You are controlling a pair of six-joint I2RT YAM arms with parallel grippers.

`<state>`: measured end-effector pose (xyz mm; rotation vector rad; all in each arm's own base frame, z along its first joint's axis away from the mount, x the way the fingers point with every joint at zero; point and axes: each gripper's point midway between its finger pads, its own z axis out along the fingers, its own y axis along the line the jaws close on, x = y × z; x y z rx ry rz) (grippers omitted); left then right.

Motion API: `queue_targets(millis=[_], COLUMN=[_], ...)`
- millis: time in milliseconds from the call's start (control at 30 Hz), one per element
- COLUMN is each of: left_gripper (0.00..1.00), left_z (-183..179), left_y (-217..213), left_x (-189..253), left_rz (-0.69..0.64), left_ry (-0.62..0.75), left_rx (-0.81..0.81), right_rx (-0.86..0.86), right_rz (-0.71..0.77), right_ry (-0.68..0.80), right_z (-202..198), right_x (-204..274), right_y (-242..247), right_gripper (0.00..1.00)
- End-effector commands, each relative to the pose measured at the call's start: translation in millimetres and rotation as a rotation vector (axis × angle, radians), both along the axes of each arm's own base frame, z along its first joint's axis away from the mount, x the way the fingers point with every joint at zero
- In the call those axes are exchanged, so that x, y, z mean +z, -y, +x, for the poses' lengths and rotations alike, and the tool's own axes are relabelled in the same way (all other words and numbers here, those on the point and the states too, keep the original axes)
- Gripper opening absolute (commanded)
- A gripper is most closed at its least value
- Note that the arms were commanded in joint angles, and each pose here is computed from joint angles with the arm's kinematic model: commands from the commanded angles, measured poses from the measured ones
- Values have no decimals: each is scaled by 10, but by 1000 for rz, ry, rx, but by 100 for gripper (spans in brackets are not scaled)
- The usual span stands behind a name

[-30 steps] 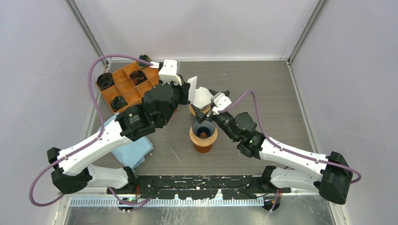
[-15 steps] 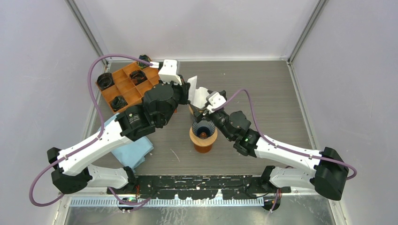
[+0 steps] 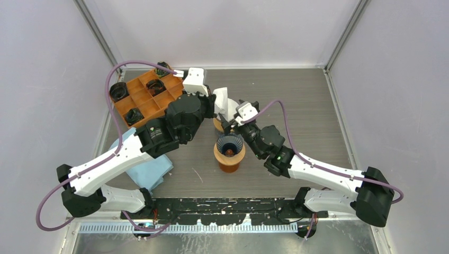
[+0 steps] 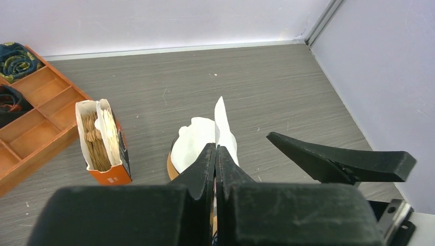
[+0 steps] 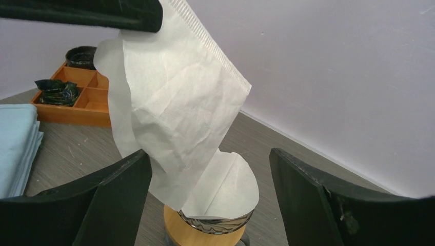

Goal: Place the coffee filter in the dripper
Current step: Pass from the left arm to the right

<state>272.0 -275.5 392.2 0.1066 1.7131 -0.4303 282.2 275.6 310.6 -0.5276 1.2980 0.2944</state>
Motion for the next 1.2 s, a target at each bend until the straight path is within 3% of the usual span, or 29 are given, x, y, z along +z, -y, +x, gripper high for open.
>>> queue_targets(millis=[0,400,667,1033,1167], left_gripper=[0,0,0,0,0], left_z=[19,39,28,-46,-63], left_y=[-11,108,105,137,154], left_x=[188,100,124,159,153], left_rz=[-44,-9,-8,-42,-47], left_ry=[37,16,18,3,-6], left_rx=[26,19,15,-32,-44], right_rx=[-24,-85,-124,-108,-81], right_rz=[141,159,119,-3,-34], right_ry=[100,149,151,172,167], right_z=[-59,12,56,64,60], right_x=[553,719,676,549,526], right_y=[141,200,238,180,117], right_gripper=[88,86,79,52,38])
